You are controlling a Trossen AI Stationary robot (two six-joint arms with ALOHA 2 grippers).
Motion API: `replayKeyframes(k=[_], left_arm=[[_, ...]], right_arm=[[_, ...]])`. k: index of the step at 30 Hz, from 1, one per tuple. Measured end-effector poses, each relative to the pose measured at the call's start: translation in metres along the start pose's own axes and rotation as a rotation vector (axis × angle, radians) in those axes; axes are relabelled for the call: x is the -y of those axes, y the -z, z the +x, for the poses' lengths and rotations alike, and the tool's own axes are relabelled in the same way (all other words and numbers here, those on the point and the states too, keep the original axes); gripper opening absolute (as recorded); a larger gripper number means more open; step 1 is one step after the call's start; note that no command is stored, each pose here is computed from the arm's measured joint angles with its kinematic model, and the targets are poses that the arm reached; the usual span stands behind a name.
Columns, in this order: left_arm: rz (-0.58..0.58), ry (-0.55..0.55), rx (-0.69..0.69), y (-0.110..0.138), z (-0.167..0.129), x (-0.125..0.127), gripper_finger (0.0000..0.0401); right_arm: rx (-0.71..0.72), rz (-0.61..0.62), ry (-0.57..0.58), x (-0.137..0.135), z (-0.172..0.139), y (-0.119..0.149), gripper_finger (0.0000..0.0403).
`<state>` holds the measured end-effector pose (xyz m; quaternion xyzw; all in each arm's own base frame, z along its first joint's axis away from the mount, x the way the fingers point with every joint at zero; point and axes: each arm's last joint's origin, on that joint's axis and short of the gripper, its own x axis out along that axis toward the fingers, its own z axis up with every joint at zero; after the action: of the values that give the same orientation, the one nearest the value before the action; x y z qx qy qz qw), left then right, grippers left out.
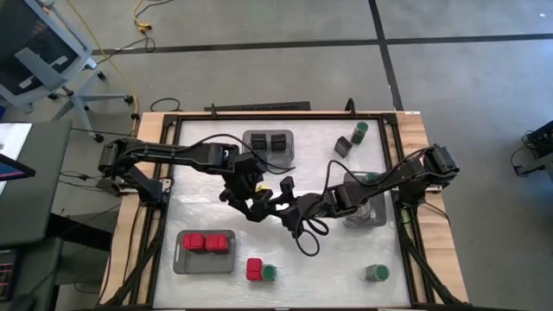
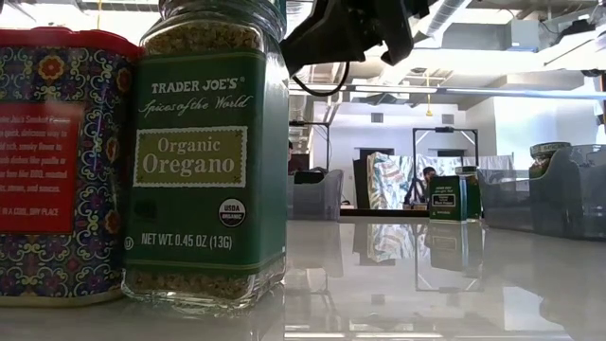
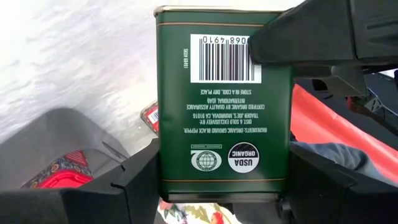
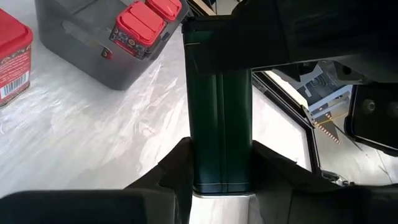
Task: Sort spices by type
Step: Put the left black seasoning can into the top black transparent bin
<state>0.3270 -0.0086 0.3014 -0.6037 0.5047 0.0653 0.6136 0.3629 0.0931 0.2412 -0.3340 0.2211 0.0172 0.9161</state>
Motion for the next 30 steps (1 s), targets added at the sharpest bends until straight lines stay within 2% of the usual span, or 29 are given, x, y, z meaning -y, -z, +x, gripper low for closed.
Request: replayKeyframes(k=[11, 19, 23, 30], left_arm=[[0.017, -0.018, 0.049, -0.001, -0.001, -0.001, 0.0273], [0.048, -0.013, 0.075, -0.003, -0.002, 0.001, 0.0339], [0.068, -0.012, 0.082, -0.005, -0.003, 0.0, 0.0354], [0.23, 0.014, 0.116, 0.001, -0.021, 0.002, 0.0356]], right_arm=[[-0.009, 0.038, 0.003, 0.001, 0.001, 0.002, 0.0157], [-0.011, 0.096, 0.002, 0.001, 0.001, 0.002, 0.0157], [-0.053, 0.163, 0.019, 0.004, 0.002, 0.007, 0.0157], [-0.145, 0.265, 0.036, 0.01, -0.007, 0.013, 0.0157]])
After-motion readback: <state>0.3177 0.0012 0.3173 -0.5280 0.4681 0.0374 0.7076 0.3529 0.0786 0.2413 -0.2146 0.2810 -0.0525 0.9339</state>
